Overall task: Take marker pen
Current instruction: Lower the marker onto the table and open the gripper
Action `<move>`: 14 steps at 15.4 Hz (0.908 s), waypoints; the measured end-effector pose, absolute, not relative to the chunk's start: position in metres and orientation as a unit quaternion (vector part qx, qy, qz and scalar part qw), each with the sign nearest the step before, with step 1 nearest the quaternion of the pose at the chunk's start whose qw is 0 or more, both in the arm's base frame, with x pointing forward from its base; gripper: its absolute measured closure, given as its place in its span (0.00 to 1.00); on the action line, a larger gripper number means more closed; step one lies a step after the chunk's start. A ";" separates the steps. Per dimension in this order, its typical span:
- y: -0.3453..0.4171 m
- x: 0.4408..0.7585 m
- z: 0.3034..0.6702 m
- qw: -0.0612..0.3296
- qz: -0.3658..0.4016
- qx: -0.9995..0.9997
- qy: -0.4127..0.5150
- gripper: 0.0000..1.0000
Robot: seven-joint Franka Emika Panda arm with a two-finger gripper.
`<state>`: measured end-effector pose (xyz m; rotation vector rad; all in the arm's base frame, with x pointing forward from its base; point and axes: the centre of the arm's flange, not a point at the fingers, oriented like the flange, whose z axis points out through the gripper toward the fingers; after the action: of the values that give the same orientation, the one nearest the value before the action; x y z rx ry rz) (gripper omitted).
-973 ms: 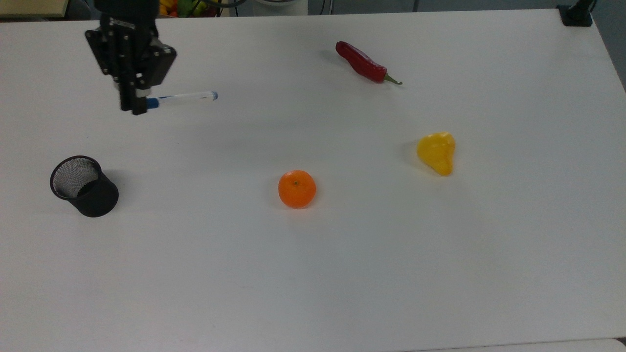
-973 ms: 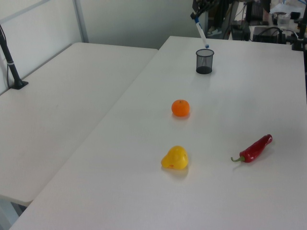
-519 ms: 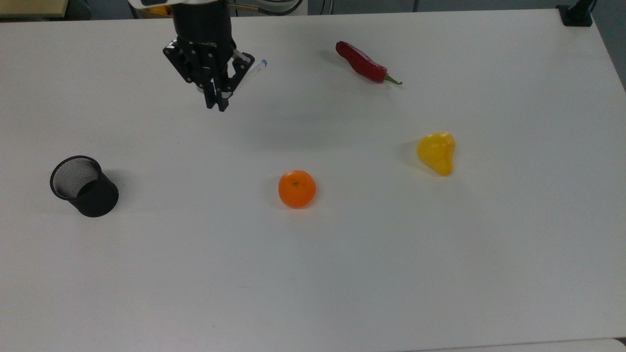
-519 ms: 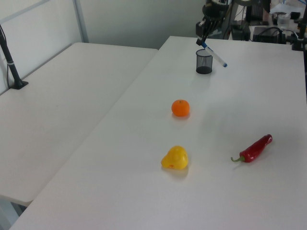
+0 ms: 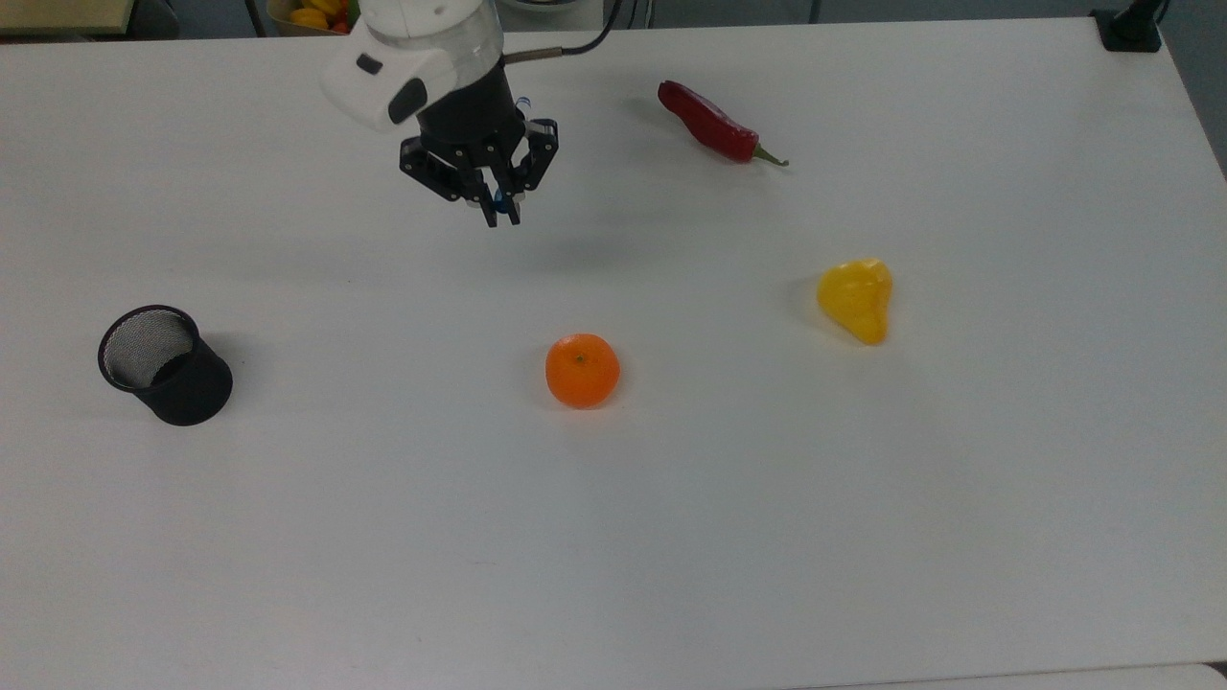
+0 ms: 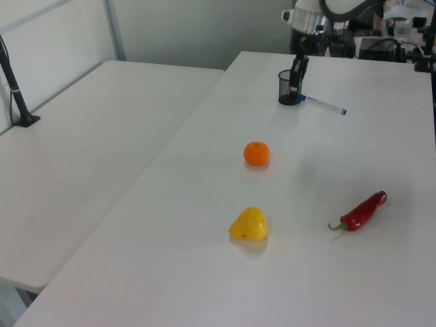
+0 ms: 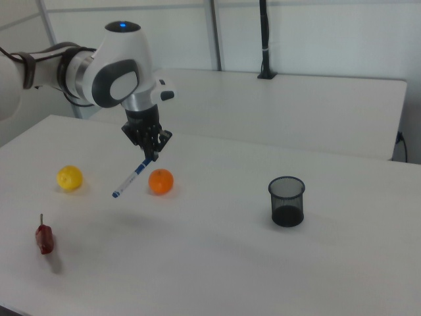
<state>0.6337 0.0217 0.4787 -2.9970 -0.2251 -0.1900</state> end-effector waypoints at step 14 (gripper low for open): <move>0.085 0.631 0.344 0.069 -0.019 -0.990 -0.121 0.83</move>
<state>0.6313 0.0846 0.3445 -2.9804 -0.3636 -0.0573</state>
